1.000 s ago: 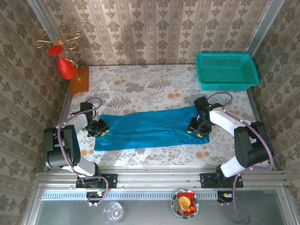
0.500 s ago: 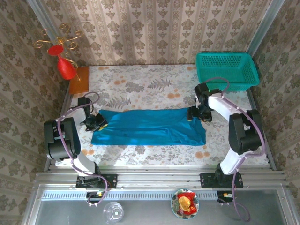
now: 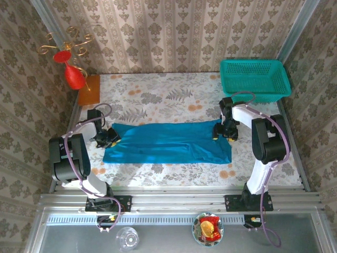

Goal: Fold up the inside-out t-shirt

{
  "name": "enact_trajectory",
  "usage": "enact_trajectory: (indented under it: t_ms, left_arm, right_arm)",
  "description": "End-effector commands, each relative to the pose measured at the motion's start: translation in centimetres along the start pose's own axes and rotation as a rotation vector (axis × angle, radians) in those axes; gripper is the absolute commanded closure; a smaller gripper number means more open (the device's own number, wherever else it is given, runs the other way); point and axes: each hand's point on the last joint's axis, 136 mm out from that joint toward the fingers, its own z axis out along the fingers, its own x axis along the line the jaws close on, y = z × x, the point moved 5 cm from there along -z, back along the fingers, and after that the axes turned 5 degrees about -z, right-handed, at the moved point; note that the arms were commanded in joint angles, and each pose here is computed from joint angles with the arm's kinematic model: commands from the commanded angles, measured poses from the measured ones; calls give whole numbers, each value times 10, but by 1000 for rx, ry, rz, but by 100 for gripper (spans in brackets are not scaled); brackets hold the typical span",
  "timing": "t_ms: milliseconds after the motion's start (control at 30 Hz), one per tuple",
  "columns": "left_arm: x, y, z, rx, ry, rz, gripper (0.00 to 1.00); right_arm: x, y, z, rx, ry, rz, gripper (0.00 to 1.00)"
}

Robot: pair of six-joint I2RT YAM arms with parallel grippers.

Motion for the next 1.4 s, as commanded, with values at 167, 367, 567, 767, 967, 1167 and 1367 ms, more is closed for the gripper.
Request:
enact_trajectory:
  t_ms: [167,367,567,767,967,1167,1367]
  left_arm:
    - [3,-5,-4,-7,22,17,73]
    - [0,-4,-7,-10,14,17,73]
    - [-6,-1,-17,-34,-3,23,73]
    - [-10,2,-28,-55,-7,40,73]
    - [-15,-2,-28,-21,-16,88,75]
    - [-35,-16,-11,61,-45,159,81]
    - [-55,-30,9,112,-84,191,92]
  right_arm:
    - [3,-5,8,27,48,23,54]
    - [4,-3,1,15,58,23,71]
    - [6,-3,-5,12,74,26,92]
    - [-9,-6,-20,21,-10,34,100]
    - [-63,-14,-56,65,-349,62,100]
    - [-77,-15,-88,74,-526,79,100]
    - [-11,-22,-93,18,-237,46,100]
